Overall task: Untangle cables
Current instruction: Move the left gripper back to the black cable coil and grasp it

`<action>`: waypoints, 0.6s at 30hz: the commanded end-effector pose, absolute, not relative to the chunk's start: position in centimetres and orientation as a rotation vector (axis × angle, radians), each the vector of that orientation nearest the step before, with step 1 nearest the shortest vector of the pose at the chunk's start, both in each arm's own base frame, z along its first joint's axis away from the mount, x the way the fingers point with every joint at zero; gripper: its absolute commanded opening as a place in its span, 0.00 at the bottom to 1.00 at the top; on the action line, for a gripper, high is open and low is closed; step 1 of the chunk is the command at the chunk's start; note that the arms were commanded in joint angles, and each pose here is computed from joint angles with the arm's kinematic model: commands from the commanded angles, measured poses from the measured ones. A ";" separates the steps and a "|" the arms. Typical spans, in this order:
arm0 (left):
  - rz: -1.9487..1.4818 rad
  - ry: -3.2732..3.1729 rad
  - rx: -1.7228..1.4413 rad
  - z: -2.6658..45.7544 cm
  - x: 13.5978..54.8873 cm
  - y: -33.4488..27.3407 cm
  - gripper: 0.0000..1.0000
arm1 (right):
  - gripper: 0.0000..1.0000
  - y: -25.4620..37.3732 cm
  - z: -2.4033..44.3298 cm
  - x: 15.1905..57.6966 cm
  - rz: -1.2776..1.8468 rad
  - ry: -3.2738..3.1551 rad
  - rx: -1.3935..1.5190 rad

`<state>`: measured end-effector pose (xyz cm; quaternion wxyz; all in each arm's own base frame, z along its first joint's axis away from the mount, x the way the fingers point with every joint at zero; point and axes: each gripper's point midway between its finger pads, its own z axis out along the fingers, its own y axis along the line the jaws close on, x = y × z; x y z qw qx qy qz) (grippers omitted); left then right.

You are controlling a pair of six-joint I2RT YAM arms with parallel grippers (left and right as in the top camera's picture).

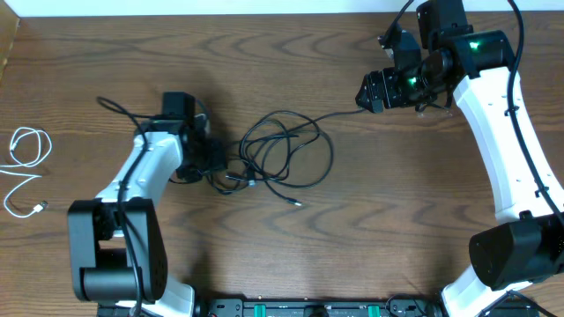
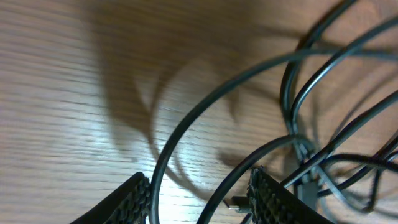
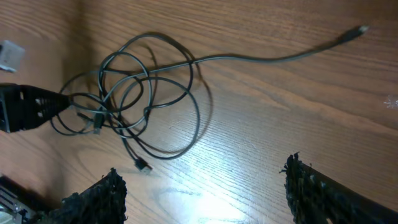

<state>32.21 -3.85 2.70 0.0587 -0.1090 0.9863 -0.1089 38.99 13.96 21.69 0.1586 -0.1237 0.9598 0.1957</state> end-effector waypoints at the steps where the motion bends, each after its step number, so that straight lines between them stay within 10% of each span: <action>1: -0.400 3.040 -0.162 1.7 31.3 -5.6 0.53 | 0.81 14.2 21.4 39.0 0.557 2.747 -0.380; 12: -0.456 3.041 -0.112 0.5 31.8 -6.8 0.38 | 0.81 14.9 21.4 38.7 0.561 2.747 -0.405; 18: -0.645 2.933 -0.082 1.7 33.6 -8.9 0.08 | 0.81 15.1 21.4 38.6 0.564 2.747 -0.415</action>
